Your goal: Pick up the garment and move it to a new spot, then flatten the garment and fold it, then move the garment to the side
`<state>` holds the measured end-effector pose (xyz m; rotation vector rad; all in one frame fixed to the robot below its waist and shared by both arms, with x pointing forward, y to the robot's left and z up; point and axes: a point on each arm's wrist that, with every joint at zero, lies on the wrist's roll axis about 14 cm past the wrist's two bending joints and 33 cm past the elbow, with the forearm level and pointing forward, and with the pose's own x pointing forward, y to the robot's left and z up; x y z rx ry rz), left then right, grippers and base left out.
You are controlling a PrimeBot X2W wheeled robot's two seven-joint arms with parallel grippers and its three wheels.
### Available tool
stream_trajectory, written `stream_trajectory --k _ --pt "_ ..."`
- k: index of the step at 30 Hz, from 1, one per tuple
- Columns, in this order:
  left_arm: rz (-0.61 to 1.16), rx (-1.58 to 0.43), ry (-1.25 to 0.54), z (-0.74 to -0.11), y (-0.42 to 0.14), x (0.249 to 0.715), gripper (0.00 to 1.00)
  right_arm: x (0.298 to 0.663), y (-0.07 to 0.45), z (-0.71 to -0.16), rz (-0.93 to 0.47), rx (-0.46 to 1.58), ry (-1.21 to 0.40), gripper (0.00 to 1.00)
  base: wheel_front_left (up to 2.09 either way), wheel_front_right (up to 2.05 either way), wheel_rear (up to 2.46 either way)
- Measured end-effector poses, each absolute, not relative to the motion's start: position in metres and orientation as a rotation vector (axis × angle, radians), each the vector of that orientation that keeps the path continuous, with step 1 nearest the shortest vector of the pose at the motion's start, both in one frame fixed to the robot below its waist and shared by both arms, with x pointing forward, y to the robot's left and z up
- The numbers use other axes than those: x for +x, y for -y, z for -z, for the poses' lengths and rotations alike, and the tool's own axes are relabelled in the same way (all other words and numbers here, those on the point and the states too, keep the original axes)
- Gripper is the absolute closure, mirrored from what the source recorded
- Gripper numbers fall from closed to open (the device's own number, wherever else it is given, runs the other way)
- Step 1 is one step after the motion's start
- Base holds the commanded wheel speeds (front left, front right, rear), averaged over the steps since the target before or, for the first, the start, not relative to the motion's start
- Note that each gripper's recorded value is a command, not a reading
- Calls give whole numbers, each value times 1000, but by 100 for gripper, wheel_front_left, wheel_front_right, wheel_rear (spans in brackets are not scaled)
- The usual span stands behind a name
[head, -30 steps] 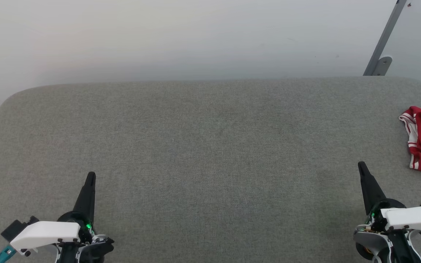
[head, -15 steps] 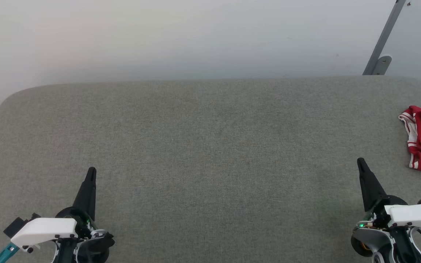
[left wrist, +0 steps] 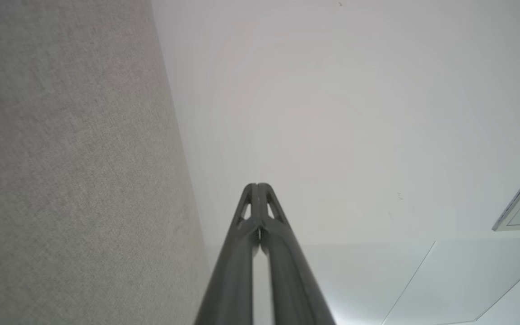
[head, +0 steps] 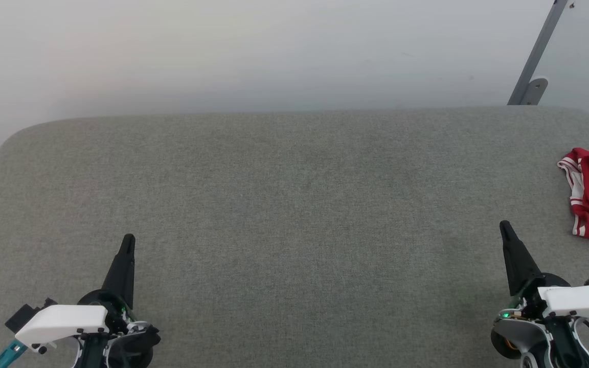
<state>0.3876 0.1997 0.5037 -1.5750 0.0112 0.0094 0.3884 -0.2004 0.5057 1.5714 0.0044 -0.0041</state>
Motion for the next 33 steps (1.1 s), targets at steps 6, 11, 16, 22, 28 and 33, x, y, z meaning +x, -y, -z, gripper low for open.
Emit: stream_trajectory --k 6,11,16,22,28,33 --pt "-9 -1575 -11 -504 -200 388 100 388 200 -506 4 1571 -5 100 0 0 0" --pt "-9 -1576 -11 -504 -200 388 100 388 200 -506 4 1571 -4 100 0 0 0" --pt "-10 -1576 -10 -504 -200 388 100 388 200 -506 4 1572 -4 100 0 0 0" --pt "-10 -1576 -10 -504 -200 388 100 388 200 -506 4 1572 -4 100 0 0 0" --pt "-10 -1576 -10 -504 -200 388 100 388 200 -506 4 1572 -4 100 0 0 0" --pt "-10 -1575 -10 -504 -200 388 100 388 200 -506 4 1572 -4 100 0 0 0"
